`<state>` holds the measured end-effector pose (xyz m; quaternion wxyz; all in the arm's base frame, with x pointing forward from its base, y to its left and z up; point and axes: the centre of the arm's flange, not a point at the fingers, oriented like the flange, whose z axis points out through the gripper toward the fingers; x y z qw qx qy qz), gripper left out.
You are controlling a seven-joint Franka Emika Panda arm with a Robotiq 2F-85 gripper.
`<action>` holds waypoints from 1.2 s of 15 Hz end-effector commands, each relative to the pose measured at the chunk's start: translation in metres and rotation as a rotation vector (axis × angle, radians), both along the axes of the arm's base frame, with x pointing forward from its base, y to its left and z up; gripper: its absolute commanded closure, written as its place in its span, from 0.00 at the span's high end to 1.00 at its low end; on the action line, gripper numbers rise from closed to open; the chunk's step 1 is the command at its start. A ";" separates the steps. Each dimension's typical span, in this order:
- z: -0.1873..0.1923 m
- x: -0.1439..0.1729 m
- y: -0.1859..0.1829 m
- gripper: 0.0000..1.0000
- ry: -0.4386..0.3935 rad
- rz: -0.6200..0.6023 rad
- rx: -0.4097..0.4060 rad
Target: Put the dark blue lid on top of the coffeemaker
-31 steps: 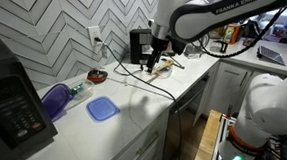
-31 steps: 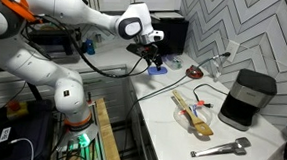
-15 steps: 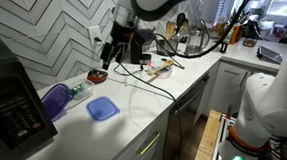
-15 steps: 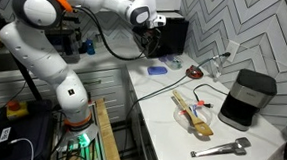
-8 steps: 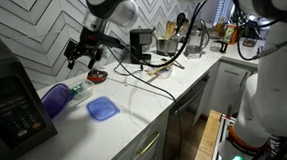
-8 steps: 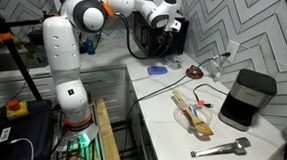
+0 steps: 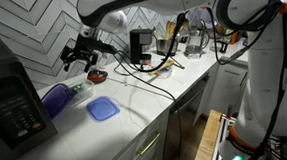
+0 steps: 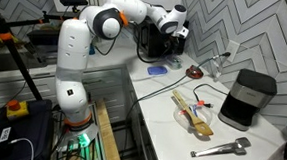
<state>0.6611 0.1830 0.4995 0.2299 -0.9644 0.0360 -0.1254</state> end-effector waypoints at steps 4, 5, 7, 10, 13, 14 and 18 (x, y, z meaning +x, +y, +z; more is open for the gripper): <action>-0.036 0.022 0.022 1.00 -0.001 0.020 0.044; -0.043 0.025 0.025 1.00 -0.002 0.024 0.054; -0.056 0.032 0.030 1.00 -0.007 0.014 0.058; -0.074 0.043 0.030 0.95 -0.006 -0.010 0.060; -0.085 0.050 0.034 0.64 0.013 0.003 0.070; -0.086 0.052 0.036 0.53 0.016 0.012 0.080; -0.092 0.056 0.044 0.22 0.026 0.026 0.086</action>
